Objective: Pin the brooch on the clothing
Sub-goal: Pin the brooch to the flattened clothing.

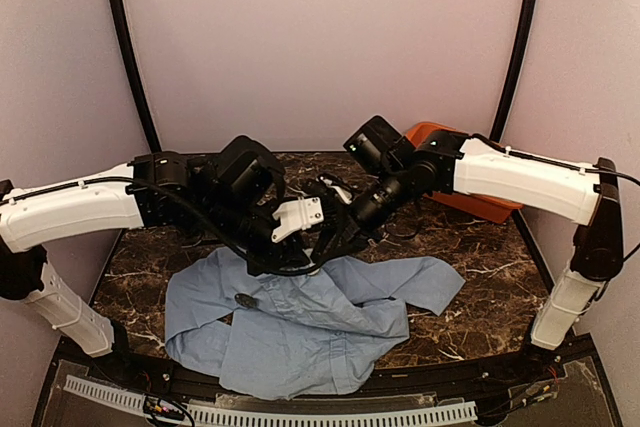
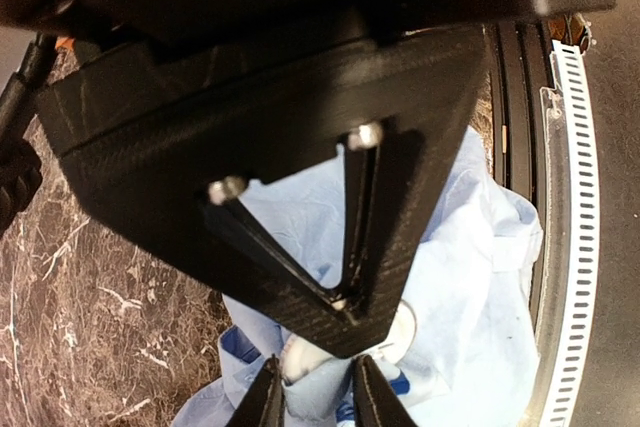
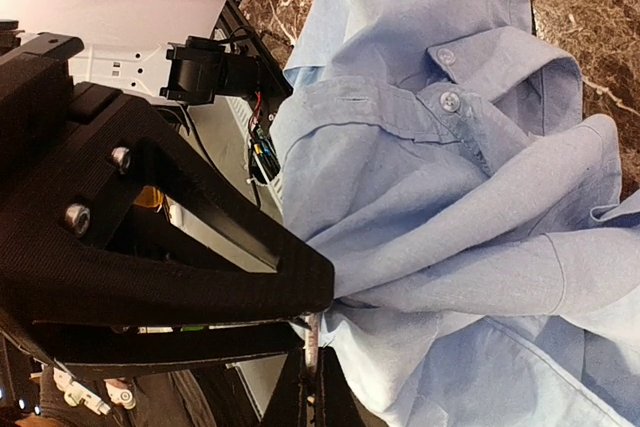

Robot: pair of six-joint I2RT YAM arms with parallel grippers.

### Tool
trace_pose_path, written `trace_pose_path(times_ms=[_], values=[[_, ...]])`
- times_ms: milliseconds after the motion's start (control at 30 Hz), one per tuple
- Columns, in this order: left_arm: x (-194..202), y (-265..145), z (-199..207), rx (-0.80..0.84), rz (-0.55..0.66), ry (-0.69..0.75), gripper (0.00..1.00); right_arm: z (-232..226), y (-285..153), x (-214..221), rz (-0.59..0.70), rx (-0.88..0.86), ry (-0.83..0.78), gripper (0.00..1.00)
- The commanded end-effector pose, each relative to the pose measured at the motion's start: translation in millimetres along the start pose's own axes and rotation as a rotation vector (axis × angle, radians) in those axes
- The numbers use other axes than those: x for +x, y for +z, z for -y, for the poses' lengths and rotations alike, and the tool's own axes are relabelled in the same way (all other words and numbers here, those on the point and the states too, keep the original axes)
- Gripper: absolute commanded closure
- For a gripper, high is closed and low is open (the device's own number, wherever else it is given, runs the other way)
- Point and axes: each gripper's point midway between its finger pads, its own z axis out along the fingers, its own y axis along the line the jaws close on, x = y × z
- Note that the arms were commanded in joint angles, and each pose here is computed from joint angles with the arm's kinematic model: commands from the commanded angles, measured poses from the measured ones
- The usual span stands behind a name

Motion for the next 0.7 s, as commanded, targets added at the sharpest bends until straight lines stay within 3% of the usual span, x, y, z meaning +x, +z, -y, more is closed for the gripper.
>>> trace_pose_path(times_ms=[0, 500, 667], values=[[0.8, -4.8, 12.4, 0.043, 0.002, 0.026, 0.73, -49.0, -27.5, -20.8, 0.128, -0.144, -0.182, 1.0], [-3.2, -25.8, -14.4, -0.06, 0.075, -0.046, 0.7, -39.9, -23.9, -17.6, 0.124, -0.119, -0.173, 1.0], [-3.7, -37.3, -25.4, -0.08, 0.121, -0.086, 0.62, -35.4, -22.4, -18.3, 0.123, -0.111, -0.168, 1.0]])
